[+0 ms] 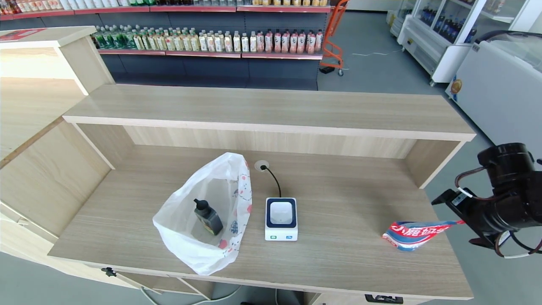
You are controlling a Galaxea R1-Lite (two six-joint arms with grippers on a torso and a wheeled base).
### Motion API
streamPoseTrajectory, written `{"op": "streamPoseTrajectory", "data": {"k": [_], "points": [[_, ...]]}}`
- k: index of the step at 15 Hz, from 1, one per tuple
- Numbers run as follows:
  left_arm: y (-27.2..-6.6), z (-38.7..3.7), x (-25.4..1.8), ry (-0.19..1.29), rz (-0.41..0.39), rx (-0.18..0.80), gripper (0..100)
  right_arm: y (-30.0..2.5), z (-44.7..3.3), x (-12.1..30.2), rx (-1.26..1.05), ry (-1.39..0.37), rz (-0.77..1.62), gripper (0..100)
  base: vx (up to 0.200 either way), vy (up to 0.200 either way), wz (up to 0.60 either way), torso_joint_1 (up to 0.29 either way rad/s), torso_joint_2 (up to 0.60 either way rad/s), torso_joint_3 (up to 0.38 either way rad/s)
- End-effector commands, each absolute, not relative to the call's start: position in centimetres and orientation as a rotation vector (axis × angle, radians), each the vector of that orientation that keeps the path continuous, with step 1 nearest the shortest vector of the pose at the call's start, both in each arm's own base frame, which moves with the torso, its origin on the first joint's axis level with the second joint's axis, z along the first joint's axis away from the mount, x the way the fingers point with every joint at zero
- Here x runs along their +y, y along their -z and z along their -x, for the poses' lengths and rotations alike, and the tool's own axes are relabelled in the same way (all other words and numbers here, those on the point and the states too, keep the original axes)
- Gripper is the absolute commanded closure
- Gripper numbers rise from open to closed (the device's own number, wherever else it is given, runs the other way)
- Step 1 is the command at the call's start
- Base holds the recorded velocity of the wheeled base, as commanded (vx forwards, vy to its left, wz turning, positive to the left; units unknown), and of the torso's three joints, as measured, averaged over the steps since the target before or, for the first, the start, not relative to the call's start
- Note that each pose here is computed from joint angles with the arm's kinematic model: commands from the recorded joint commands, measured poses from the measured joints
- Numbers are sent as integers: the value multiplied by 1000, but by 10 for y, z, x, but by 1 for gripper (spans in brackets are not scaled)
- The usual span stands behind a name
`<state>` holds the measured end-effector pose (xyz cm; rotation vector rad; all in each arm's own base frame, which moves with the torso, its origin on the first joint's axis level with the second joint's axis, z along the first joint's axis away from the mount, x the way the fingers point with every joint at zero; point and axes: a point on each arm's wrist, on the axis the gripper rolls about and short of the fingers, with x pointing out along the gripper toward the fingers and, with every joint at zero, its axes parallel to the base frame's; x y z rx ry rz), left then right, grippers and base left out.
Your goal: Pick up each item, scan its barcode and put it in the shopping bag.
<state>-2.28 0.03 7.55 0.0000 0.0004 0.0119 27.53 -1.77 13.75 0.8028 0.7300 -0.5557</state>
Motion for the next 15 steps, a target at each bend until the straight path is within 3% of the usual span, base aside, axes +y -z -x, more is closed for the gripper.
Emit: {"op": "streamPoseTrajectory", "data": {"k": [1, 12, 13, 15], "points": [[-75, 23, 0, -12, 0, 0, 0, -115, -288, -16, 792, 575, -786, 0, 0, 0, 0, 0, 0, 0], [-75, 23, 0, -12, 0, 0, 0, -56, -341, 14, 778, 432, -679, 0, 0, 0, 0, 0, 0, 0], [-75, 23, 0, -12, 0, 0, 0, -53, -345, 13, 773, 424, -667, 100, 0, 0, 0, 0, 0, 0], [-75, 23, 0, -12, 0, 0, 0, -51, -351, 14, 760, 407, -649, 100, 0, 0, 0, 0, 0, 0]]}}
